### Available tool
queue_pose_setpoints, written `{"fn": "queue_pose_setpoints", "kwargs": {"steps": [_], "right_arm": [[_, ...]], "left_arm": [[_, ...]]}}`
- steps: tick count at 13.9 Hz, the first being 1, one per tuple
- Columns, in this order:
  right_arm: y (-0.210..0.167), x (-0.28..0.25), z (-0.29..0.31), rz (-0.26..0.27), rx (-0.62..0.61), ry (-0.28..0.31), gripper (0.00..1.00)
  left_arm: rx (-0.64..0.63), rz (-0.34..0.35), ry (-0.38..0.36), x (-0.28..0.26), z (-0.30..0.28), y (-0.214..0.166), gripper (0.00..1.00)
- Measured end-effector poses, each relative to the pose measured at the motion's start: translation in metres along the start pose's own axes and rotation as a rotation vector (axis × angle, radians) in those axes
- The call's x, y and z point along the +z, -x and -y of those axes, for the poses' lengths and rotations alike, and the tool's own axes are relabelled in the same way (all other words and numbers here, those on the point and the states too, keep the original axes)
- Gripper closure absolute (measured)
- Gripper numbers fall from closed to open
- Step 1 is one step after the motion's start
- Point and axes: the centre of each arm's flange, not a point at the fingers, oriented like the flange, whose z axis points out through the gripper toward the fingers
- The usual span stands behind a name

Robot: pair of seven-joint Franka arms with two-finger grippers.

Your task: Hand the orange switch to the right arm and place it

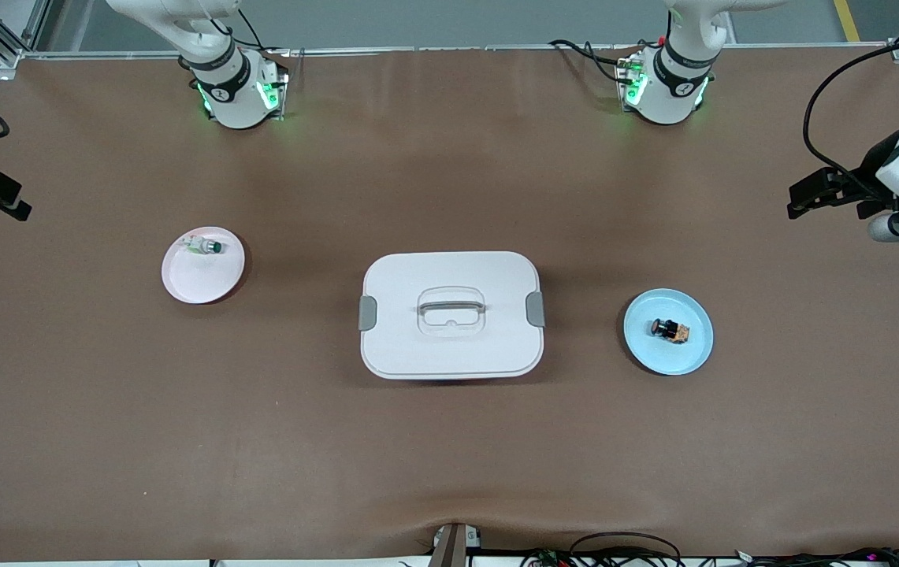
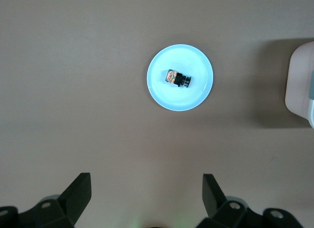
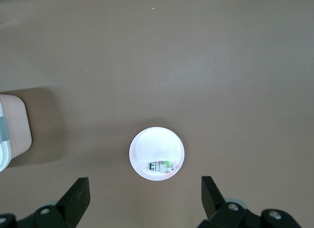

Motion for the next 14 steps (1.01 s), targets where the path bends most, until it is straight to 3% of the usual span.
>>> {"fn": "queue_pose_setpoints", "kwargs": {"steps": [11,14], "right_arm": [[0.0,0.0,0.0,0.002,0.0,0.0,0.0],[0.0,0.0,0.0,0.002,0.0,0.0,0.0]], "left_arm": [[0.001,-0.003,0.001,-0.002,0.0,0.0,0.0],[0.005,0.028,0.028,0.012,-0.003,-0.007,0.0]]}}
